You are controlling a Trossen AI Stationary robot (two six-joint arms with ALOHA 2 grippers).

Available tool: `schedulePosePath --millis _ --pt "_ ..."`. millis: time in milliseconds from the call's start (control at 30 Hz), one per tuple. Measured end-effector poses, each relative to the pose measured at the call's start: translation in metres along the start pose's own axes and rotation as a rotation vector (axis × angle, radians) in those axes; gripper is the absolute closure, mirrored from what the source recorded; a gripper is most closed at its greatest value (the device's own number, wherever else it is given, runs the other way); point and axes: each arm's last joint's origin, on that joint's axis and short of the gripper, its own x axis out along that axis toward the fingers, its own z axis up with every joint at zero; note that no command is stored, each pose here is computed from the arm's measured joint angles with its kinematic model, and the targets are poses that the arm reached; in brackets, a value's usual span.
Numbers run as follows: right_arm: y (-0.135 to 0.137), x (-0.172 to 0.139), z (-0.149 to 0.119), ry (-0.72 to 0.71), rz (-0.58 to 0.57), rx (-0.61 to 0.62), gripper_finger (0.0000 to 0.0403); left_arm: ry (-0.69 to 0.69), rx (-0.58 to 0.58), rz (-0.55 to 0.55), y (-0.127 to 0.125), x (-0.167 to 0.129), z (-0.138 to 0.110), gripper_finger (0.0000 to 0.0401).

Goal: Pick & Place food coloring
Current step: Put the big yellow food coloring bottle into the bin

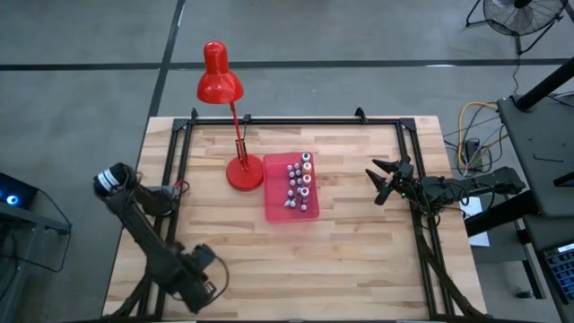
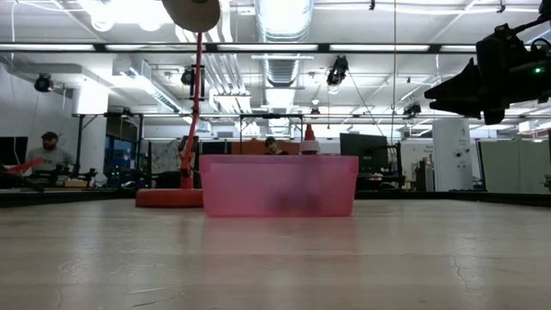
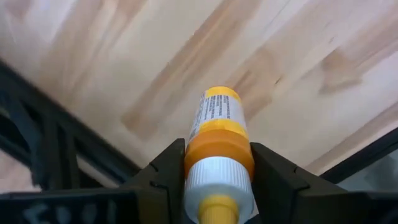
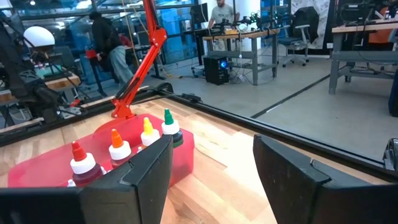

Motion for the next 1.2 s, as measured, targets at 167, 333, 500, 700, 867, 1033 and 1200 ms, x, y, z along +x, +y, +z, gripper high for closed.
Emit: schedulePosePath --millis 167,333,500,700,867,1033,1200 --pt "0.0 0.0 0.0 0.0 0.0 0.0 0.0188 -0.038 0.076 -0.033 -0.006 -0.013 0.03 0.0281" --pt "0.0 0.0 0.0 0.0 0.0 0.0 0.0188 -0.108 0.139 -0.062 -0.01 -0.032 0.064 0.0281" --pt "0.0 0.0 0.0 0.0 0.0 -0.001 0.0188 -0.168 0.186 -0.074 -0.008 -0.059 0.104 0.0281" --pt "0.0 0.0 0.0 0.0 0.0 0.001 0.0188 -0.215 0.228 -0.052 -0.007 -0.089 0.161 0.0281" --pt "0.0 0.0 0.0 0.0 0.0 0.001 0.0188 -0.237 0.238 -0.044 -0.009 -0.103 0.213 0.0281" --pt "0.0 0.0 0.0 0.0 0.0 0.001 0.0188 -0.242 0.256 -0.015 -0.013 -0.109 0.258 0.0281" --pt "0.0 0.0 0.0 0.0 0.0 0.0 0.0188 -0.237 0.269 0.004 -0.022 -0.104 0.292 0.0281"
